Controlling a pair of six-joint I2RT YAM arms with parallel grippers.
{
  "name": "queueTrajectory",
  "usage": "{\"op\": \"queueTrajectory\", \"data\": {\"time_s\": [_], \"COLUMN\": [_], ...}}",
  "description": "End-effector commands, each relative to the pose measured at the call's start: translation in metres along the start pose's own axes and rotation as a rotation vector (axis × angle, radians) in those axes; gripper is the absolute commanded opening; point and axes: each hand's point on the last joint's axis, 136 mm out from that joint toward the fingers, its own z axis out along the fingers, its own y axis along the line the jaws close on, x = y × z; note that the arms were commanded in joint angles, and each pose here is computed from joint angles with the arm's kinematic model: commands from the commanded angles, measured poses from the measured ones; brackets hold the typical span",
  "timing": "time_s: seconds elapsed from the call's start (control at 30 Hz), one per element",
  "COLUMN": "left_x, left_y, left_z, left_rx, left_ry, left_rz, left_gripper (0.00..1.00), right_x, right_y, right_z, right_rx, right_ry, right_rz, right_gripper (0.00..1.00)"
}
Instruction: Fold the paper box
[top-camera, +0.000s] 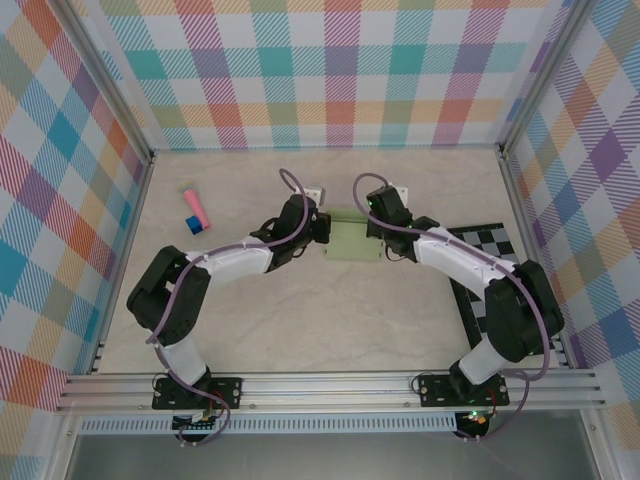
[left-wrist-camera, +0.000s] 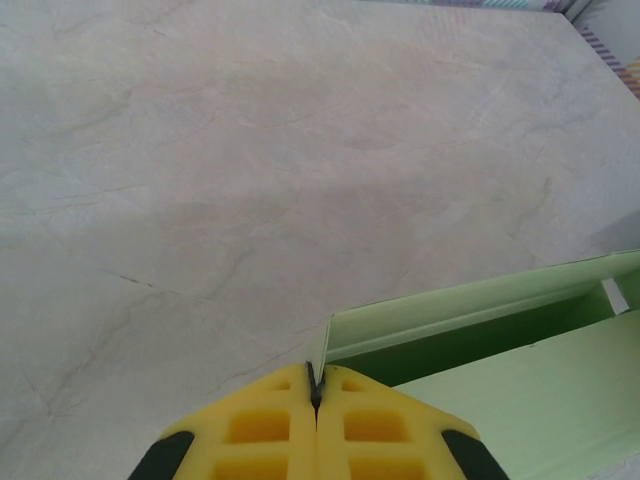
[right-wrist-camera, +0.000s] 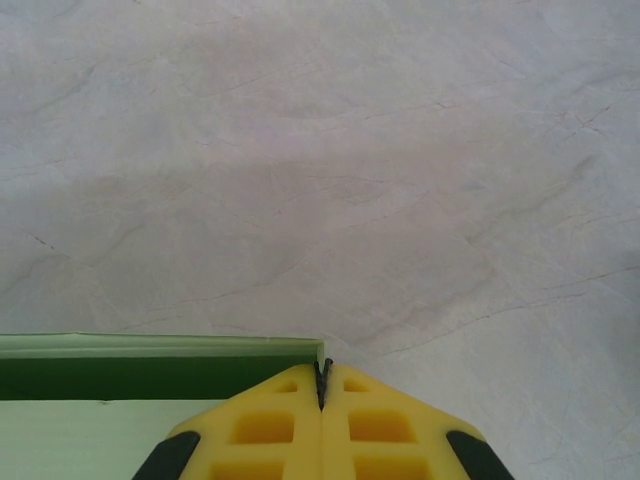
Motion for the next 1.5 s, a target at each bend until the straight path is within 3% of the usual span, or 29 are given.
{"op": "queueTrajectory", "data": {"time_s": [0.0, 0.43, 0.7, 1.07, 1.37, 1.4, 1.47], "left_x": [-0.022, -0.001, 0.005, -0.011, -0.023, -0.023, -0.021], "left_y": [-0.032, -0.032, -0.026, -0.025, -0.013, -0.012, -0.011], "left_z": [-0.014, -0.014, 0.000, 0.036, 0.050, 0.050, 0.050], "left_rx": [0.092, 0.087, 0.067, 0.079, -0.015, -0.018, -0.019], "left_ry": [-0.121, -0.156, -0.235, -0.327, -0.339, -0.337, -0.332], "left_rz": [0.033, 0.106, 0.205, 0.171, 0.139, 0.142, 0.141], "left_gripper": [0.00, 0.00, 0.00, 0.00, 0.00, 0.00, 0.00], "right_x": [0.005, 0.016, 0.012, -0.011, -0.005, -0.006, -0.007], "right_y": [0.019, 0.024, 0.031, 0.031, 0.025, 0.029, 0.035], "right_z": [-0.007, -0.014, -0.009, 0.016, 0.016, 0.014, 0.009], "right_rx": [-0.105, -0.195, -0.270, -0.334, -0.320, -0.335, -0.366], "right_ry": [-0.011, -0.037, -0.082, -0.177, -0.145, -0.132, -0.112], "right_rz": [-0.017, 0.002, -0.006, -0.018, 0.038, 0.030, 0.023], "right_gripper": [0.00, 0.00, 0.00, 0.00, 0.00, 0.01, 0.21]}}
